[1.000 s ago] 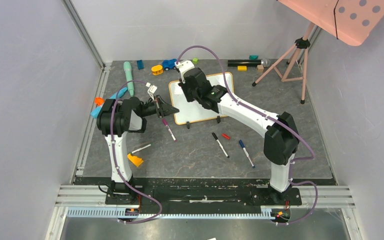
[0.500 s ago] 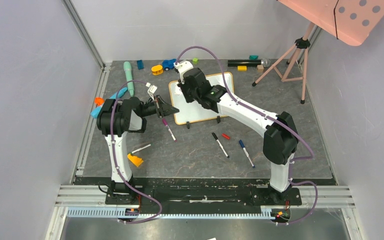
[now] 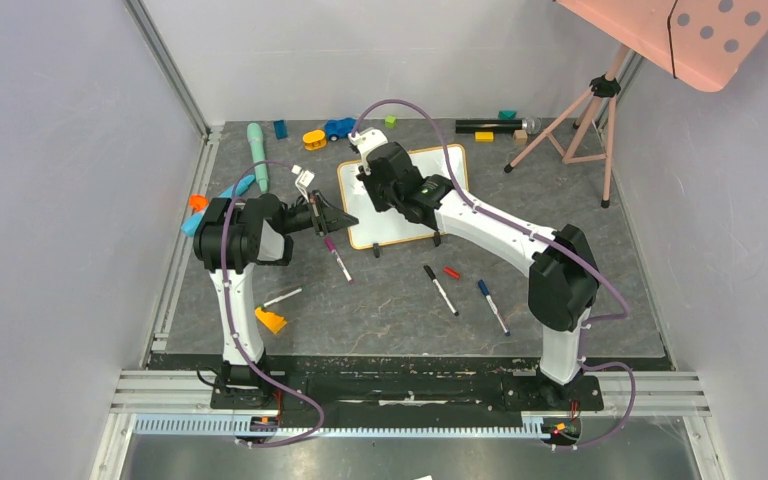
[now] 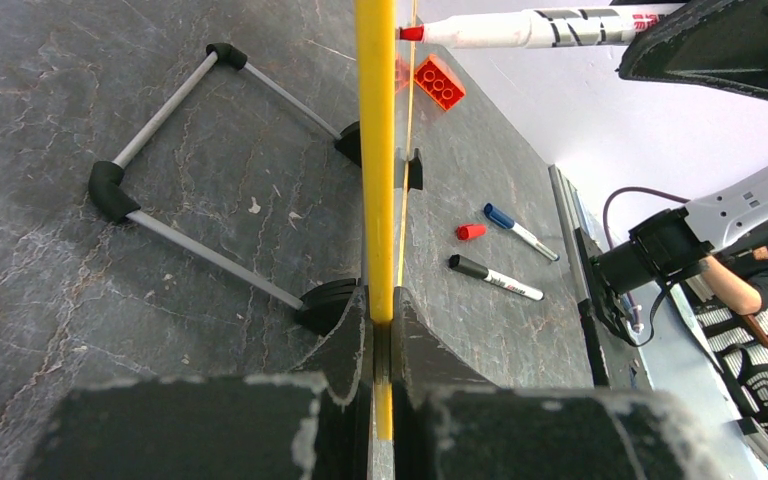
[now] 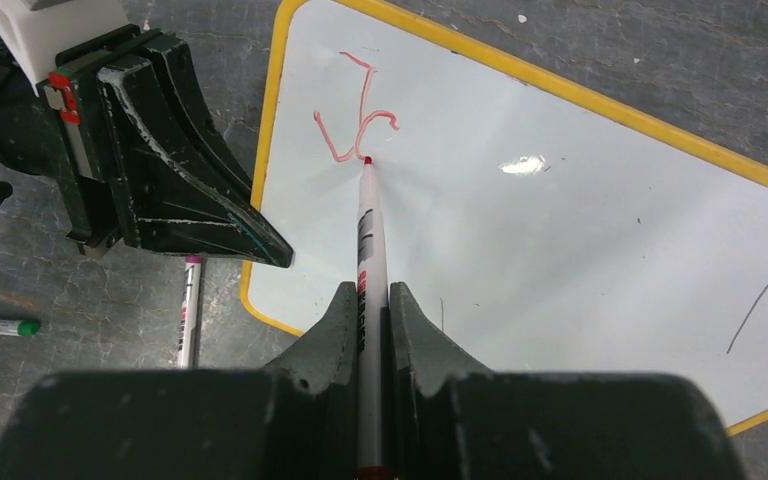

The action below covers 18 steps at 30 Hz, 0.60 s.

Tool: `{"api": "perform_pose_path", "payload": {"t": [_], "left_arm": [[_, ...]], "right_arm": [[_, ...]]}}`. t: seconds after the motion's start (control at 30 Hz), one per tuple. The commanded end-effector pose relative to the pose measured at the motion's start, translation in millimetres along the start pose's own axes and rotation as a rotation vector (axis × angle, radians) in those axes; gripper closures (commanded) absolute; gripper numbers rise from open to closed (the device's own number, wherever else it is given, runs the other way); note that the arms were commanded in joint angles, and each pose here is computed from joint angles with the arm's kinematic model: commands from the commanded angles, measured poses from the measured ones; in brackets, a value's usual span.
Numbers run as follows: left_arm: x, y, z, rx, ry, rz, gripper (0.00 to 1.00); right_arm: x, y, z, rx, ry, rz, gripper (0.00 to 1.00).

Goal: Write a sentence on the whiteboard

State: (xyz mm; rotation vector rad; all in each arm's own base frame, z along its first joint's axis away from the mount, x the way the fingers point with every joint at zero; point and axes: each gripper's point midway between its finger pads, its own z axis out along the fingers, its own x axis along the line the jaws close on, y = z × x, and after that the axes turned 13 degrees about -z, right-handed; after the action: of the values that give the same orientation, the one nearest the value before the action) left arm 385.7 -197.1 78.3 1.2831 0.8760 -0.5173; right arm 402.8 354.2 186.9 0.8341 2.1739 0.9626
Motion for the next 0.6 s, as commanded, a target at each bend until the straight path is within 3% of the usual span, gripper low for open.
{"api": "perform_pose_path", "payload": {"t": [0.0, 0.57], "left_arm": [[-9, -18, 3, 0.081, -0.069, 0.082, 0.98], [-9, -18, 3, 0.081, -0.068, 0.079, 0.98]], "right_arm": [[-32, 5, -8, 0.006, -0.132, 0.007, 1.00], [-25, 27, 5, -0.047, -0.070, 0.011, 1.00]]}}
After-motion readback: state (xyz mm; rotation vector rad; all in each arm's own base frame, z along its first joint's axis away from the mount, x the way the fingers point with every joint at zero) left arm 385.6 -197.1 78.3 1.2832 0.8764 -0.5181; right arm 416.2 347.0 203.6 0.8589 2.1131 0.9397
